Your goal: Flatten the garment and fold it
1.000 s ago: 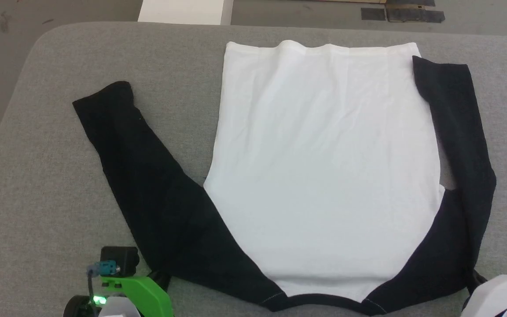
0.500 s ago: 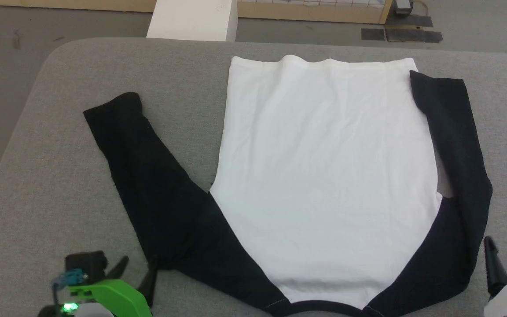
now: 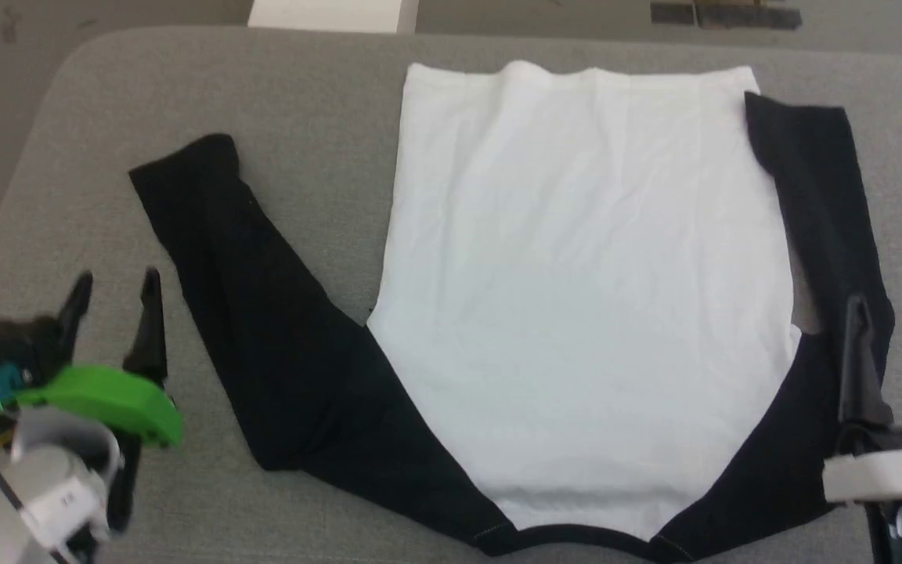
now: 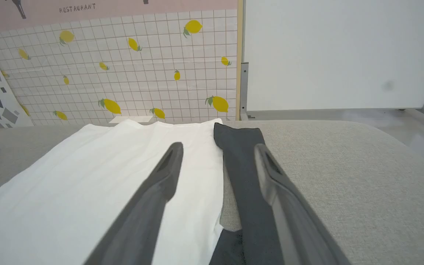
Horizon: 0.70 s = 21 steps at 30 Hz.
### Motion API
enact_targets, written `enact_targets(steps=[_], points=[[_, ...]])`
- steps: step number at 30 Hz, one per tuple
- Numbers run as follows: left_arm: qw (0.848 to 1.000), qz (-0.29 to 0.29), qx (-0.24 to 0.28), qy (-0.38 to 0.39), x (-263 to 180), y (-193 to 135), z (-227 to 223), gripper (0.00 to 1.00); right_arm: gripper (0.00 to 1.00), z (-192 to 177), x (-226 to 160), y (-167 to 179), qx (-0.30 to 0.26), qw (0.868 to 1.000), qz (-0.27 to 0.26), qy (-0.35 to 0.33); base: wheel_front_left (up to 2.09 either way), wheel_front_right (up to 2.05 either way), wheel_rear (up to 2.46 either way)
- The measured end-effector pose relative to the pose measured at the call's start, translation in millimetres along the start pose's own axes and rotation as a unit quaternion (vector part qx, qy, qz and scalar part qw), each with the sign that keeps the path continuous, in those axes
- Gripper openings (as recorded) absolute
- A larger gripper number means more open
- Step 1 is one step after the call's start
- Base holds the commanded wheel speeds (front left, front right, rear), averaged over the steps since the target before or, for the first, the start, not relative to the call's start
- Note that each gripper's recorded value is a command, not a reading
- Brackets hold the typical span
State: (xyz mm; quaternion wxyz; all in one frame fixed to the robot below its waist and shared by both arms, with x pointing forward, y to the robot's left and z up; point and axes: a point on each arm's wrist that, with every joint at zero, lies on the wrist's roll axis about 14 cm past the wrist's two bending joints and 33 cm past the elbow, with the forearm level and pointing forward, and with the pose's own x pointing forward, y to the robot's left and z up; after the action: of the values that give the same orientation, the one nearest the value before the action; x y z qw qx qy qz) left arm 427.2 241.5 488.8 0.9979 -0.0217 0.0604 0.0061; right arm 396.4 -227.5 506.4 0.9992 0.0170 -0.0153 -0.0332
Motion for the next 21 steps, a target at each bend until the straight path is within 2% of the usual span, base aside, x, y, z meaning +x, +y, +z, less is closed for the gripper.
enact_targets(steps=[8,14,15,21], points=[[0.999,-0.003,0.031,0.028,76.2,23.2,1.6,1.00,1.00,-13.4,30.7,24.6,-0.003,0.999,0.033,-0.005,0.00,0.00,0.00],[0.993,0.010,0.022,0.112,120.1,44.1,-26.0,1.00,1.00,-33.1,45.0,30.8,0.000,0.999,0.041,0.014,0.00,0.00,0.00],[0.987,0.028,0.004,0.156,136.9,54.5,-38.7,1.00,1.00,-42.4,48.7,28.5,0.005,0.999,0.037,0.023,0.00,0.00,0.00],[0.968,0.060,-0.038,0.241,155.5,63.7,-70.7,1.00,1.00,-66.5,49.6,23.9,0.010,0.998,0.030,0.054,0.00,0.00,0.00]])
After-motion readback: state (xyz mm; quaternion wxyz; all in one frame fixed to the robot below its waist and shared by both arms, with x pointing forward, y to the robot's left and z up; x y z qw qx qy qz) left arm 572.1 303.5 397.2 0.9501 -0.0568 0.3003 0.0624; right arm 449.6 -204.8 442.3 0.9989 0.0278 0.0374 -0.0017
